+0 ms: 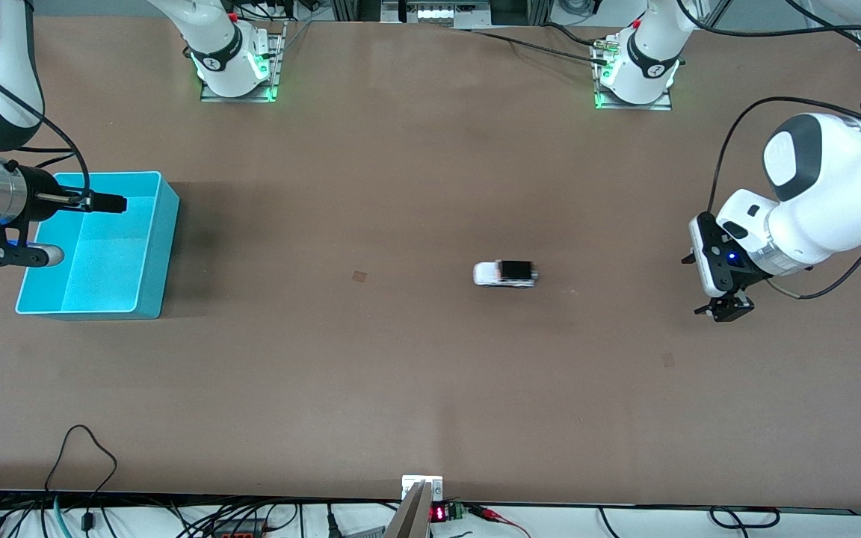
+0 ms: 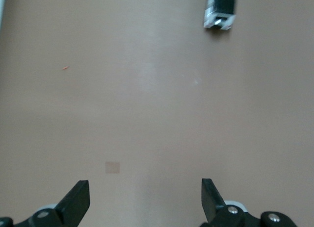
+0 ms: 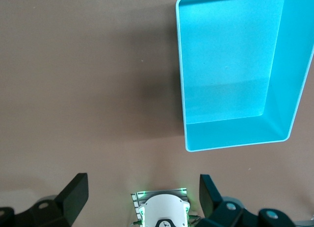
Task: Wind and store white jeep toy
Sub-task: 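Withdraw the left gripper as the jeep rolls toward the cyan box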
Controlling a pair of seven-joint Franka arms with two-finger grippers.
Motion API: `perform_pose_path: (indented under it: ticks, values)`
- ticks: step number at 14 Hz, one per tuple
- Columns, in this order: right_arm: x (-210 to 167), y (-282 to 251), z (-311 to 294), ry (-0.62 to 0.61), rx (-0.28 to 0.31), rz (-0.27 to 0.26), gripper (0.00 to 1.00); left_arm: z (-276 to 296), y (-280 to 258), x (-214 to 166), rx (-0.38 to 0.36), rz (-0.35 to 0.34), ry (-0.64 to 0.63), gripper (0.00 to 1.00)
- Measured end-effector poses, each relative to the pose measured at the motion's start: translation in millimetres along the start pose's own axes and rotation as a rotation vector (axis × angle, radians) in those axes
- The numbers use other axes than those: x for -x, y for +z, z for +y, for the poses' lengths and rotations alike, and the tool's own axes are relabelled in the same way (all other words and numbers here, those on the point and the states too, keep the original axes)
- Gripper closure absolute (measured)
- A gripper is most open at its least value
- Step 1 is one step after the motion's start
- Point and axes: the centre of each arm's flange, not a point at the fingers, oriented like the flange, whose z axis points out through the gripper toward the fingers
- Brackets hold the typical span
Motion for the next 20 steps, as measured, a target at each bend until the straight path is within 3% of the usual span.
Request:
perform_pose_path:
  ticks: [11,15,20]
  values:
    - [0.0,0.0,0.2,0.0,0.0,0.0,0.0,-4.9,-33.8,1.3,-0.056,0.028,-0.873,0.0]
    - [0.0,0.1,0.6,0.001,0.0,-0.001,0.0,-6.1,-53.4,26.5,-0.058,0.009,-1.108,0.0]
    - [0.1,1.4,3.2,0.005,-0.001,-0.007,0.0,-0.7,-99.3,9.0,0.003,-0.055,-1.289,0.0]
